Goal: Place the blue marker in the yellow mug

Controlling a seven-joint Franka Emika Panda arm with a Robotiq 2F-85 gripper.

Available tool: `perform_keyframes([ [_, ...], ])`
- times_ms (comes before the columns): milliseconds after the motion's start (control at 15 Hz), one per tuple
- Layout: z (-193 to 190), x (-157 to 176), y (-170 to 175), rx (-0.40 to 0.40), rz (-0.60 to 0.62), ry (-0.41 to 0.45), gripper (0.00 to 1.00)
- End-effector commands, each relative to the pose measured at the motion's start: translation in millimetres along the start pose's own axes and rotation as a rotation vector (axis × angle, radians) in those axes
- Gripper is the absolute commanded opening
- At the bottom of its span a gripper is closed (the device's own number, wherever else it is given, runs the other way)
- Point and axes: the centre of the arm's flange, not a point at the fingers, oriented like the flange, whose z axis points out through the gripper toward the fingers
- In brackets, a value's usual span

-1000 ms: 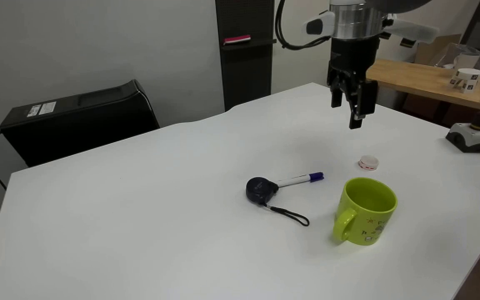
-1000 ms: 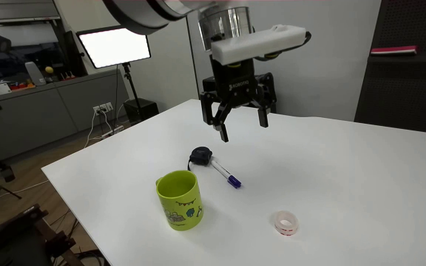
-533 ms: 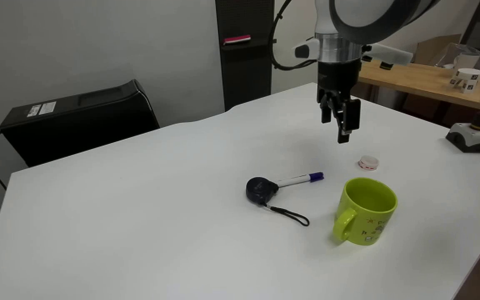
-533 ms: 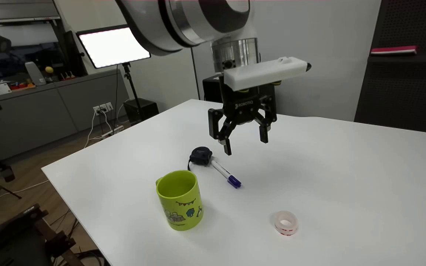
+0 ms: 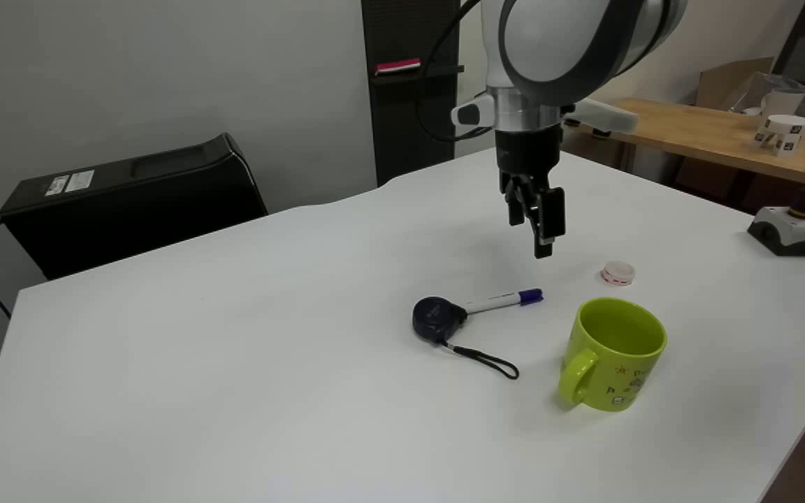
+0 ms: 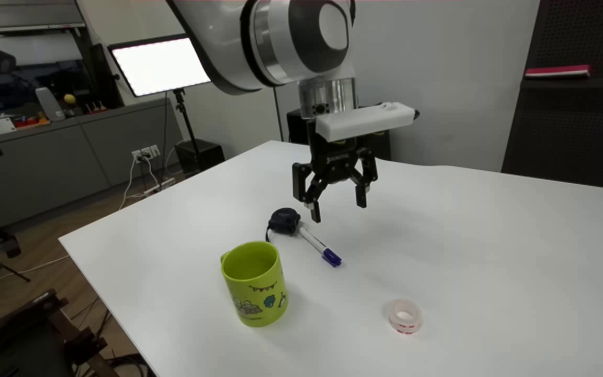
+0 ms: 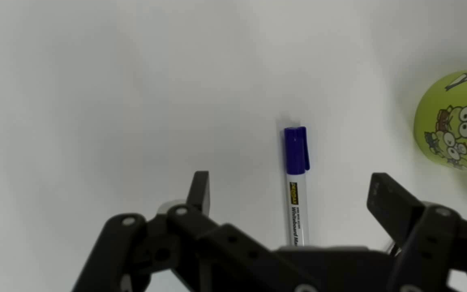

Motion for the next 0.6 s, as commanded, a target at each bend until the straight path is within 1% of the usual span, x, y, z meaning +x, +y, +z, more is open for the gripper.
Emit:
perform_keyframes([
  [0, 13.1, 23.2, 1.1, 0.010, -0.013, -0.024, 1.00],
  [267, 31.5, 33.7, -13.9, 0.014, 0.003, -0.048, 1.00],
  [467, 38.3, 38.8, -23.1, -0.020, 0.034, -0.071, 1.00],
  [533, 39.2, 40.5, -25.9, -0.043, 0.053, -0.080, 1.00],
])
